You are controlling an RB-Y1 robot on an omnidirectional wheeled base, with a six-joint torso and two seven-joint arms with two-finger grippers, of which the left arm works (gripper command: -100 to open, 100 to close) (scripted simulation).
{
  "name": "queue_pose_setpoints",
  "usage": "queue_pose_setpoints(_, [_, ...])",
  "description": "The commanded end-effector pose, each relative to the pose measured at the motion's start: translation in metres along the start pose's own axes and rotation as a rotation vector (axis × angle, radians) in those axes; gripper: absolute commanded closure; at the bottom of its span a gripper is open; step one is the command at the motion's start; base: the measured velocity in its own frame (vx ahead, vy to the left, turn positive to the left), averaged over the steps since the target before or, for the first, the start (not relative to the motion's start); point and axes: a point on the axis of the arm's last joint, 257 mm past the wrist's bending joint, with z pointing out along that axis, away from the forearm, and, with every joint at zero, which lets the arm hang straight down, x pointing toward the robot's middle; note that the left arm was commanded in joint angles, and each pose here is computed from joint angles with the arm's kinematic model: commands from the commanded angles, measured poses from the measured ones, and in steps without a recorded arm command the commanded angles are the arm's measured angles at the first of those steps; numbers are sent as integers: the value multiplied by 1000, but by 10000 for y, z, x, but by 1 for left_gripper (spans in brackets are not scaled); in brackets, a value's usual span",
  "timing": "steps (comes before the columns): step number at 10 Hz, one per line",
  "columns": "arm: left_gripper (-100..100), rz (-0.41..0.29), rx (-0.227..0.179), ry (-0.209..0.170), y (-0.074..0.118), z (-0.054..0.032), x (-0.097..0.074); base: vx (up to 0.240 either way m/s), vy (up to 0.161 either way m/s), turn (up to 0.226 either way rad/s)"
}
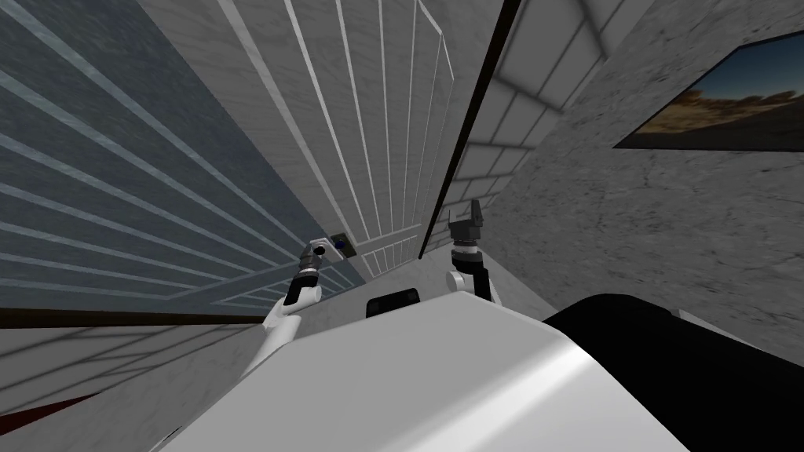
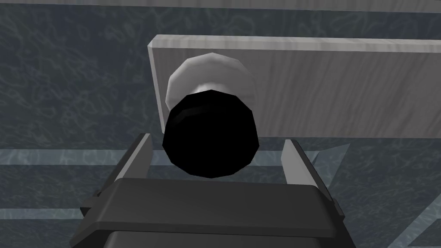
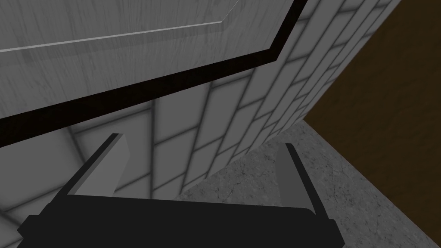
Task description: Pull the door open
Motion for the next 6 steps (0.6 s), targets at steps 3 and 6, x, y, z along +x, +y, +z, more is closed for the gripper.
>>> queue_pose_setpoints(3, [100, 1, -1, -2, 5, -4, -16, -14, 13, 10])
queue_pose_setpoints(6, [100, 1, -1, -2, 5, -4, -16, -6, 4, 2])
